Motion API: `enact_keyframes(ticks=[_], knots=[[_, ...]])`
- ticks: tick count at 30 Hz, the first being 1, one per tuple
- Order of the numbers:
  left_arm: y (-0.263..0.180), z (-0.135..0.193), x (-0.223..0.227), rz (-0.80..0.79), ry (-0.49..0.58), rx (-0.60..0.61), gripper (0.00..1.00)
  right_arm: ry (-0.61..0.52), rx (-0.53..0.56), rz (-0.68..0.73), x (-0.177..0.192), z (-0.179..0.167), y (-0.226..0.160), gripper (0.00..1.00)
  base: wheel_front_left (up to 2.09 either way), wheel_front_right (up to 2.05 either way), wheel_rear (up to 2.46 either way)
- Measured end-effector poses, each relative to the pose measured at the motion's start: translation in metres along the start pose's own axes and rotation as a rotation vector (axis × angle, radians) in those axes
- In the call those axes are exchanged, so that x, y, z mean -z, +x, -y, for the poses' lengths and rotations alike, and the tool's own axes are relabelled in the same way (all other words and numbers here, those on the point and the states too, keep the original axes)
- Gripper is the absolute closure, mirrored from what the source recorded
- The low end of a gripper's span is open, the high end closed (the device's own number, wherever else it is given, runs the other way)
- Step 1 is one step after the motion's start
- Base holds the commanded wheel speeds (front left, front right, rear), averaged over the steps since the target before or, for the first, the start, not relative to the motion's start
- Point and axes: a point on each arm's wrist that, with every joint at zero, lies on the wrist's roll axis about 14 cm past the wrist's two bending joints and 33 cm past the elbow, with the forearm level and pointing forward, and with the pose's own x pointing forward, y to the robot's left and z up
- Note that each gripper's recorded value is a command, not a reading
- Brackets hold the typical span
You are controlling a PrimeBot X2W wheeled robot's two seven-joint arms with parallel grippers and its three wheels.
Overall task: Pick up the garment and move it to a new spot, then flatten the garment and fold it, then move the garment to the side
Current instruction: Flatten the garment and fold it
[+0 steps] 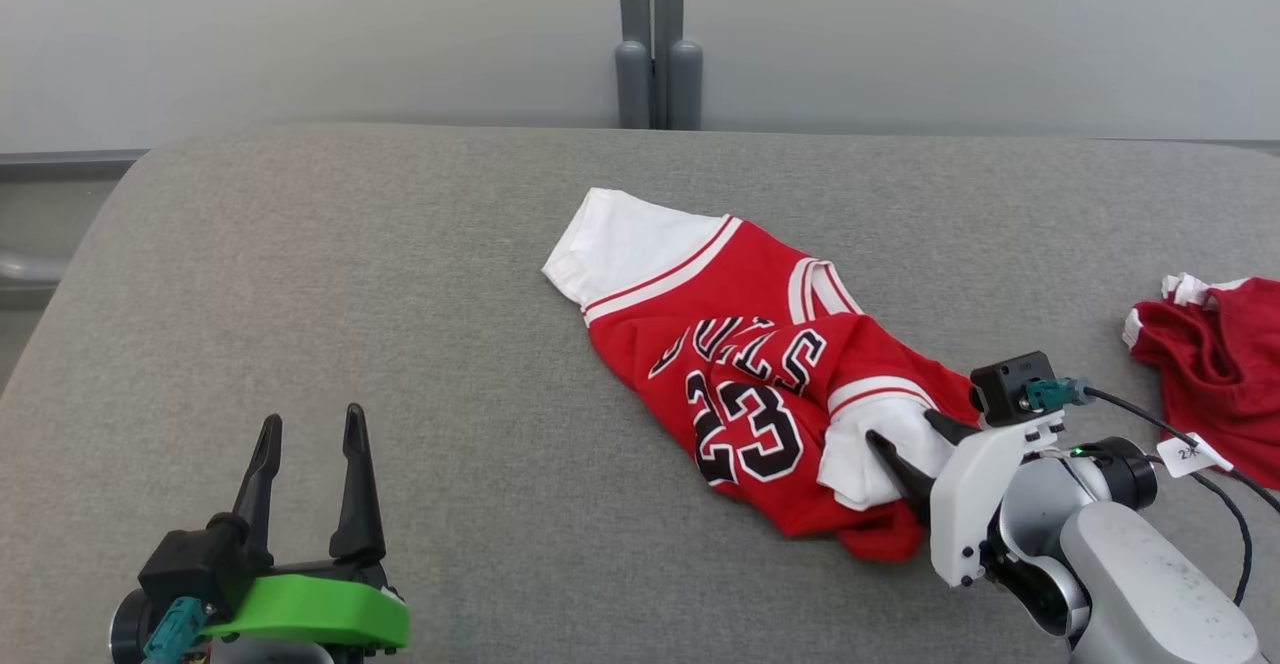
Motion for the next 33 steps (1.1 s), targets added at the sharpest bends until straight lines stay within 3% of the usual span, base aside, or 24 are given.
enact_keyframes(ticks=[6,7,8,9,14,23,33], knots=[[-0.008,-0.013,-0.002,0.005,0.0,-0.046,0.0,-0.014,-0.04,-0.08,0.004,-0.011,0.007,0.04,0.0,0.0,0.0],[-0.009,-0.014,-0.002,0.006,-0.001,-0.048,0.0,-0.016,-0.042,-0.081,0.003,-0.012,0.007,0.52,0.0,0.0,0.0],[-0.01,-0.015,-0.002,0.008,-0.001,-0.05,0.0,-0.017,-0.043,-0.083,0.003,-0.012,0.006,0.64,0.0,0.0,0.0],[-0.01,-0.016,-0.003,0.01,-0.001,-0.052,0.0,-0.019,-0.041,-0.083,0.003,-0.012,0.004,1.0,0.0,0.0,0.0],[-0.009,-0.015,-0.003,0.01,-0.002,-0.05,0.0,-0.018,-0.015,-0.086,0.005,-0.004,-0.007,1.0,0.0,0.0,0.0],[-0.004,-0.004,0.003,-0.005,-0.008,-0.01,0.0,-0.003,0.033,0.123,-0.046,0.01,-0.019,1.0,0.0,0.0,0.0],[0.019,0.015,0.017,-0.042,-0.008,0.062,0.0,0.082,0.155,0.208,-0.08,0.079,-0.013,1.0,0.0,0.0,0.0]])
